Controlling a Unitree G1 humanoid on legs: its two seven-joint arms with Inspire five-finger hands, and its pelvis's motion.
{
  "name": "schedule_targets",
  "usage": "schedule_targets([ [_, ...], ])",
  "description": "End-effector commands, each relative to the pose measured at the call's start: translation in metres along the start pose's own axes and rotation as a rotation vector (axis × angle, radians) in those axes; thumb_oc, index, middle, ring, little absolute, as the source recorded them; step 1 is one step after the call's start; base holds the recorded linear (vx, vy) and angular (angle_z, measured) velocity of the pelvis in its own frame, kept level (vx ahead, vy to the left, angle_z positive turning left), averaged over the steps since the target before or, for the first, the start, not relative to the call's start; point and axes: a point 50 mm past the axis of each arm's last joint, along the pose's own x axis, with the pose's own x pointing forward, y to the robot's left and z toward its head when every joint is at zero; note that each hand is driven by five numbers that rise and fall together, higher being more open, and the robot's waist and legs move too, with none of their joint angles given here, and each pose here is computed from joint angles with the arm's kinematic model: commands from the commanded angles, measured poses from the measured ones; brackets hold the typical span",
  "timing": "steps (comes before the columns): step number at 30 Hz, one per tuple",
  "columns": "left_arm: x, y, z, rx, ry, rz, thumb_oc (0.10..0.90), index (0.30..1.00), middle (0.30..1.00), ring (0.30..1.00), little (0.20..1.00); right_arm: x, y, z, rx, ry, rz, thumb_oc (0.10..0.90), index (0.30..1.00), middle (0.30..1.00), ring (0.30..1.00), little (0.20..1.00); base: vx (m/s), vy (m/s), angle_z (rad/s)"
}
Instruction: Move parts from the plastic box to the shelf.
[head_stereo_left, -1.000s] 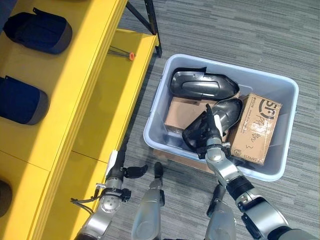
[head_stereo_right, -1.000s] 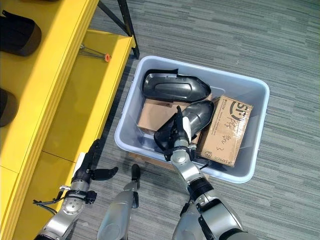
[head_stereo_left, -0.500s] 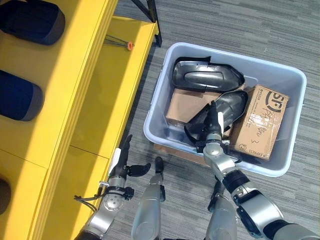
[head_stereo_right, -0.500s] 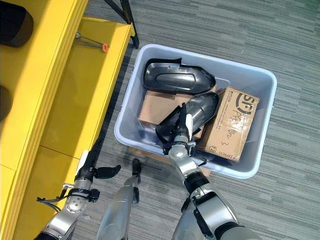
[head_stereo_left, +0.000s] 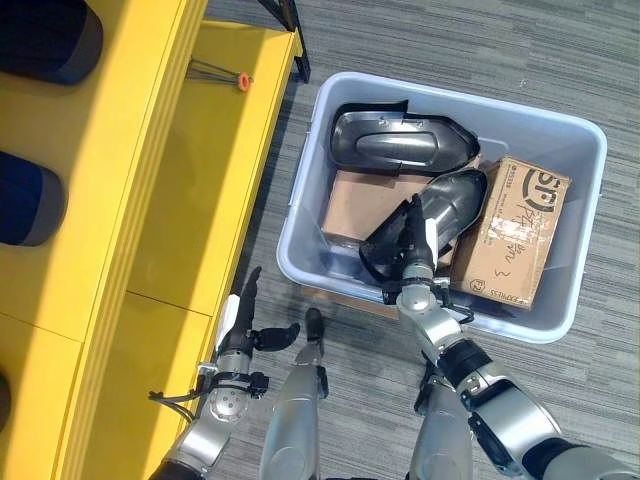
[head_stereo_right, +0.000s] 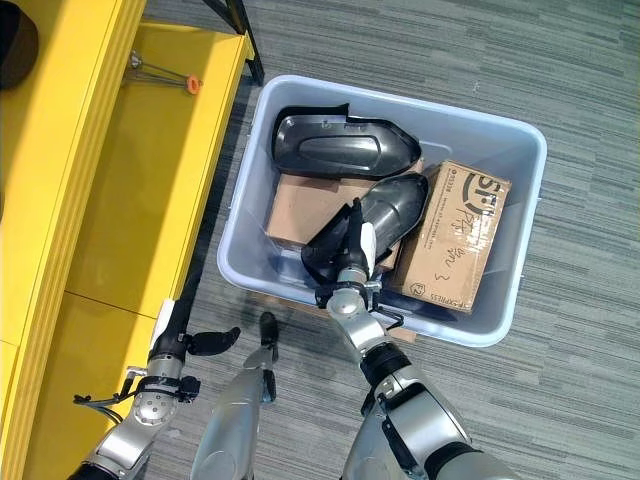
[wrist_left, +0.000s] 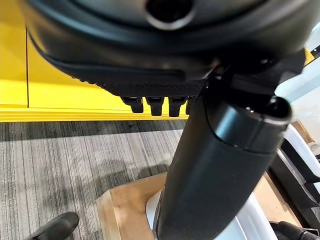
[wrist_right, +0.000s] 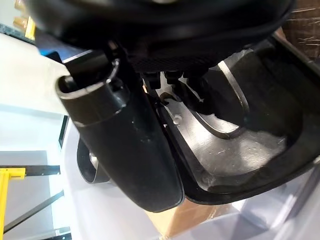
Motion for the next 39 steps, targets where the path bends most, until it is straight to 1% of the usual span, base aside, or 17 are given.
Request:
schedule_targets([
  [1,0.007,0.031,0.027,0.041,-0.172,0.121,0.9,1.0,1.0,1.0,1.0,-0.009,0.022,0.027,0.051,-0.122,0.09,0.9,1.0,1.0,1.0,1.0,0.0,0.0,0.0],
  [11,0.007,0.035,0.025,0.045,-0.164,0.151,0.9,1.0,1.0,1.0,1.0,-0.029,0.027,0.027,0.035,-0.193,0.186,0.9,1.0,1.0,1.0,1.0,0.0,0.0,0.0],
  [18,0.006,0.037,0.024,0.052,-0.158,0.159,0.9,1.0,1.0,1.0,1.0,-0.034,0.026,0.029,0.06,-0.213,0.202,0.9,1.0,1.0,1.0,1.0,0.0,0.0,0.0],
  [29,0.007,0.037,0.025,0.052,-0.162,0.162,0.9,1.0,1.0,1.0,1.0,-0.032,0.025,0.03,0.043,-0.218,0.189,0.9,1.0,1.0,1.0,1.0,0.0,0.0,0.0],
  [39,0.007,0.036,0.029,0.044,-0.182,0.168,0.9,1.0,1.0,1.0,1.0,-0.022,0.017,0.022,-0.023,-0.19,0.104,0.9,1.0,1.0,1.0,1.0,0.0,0.0,0.0],
])
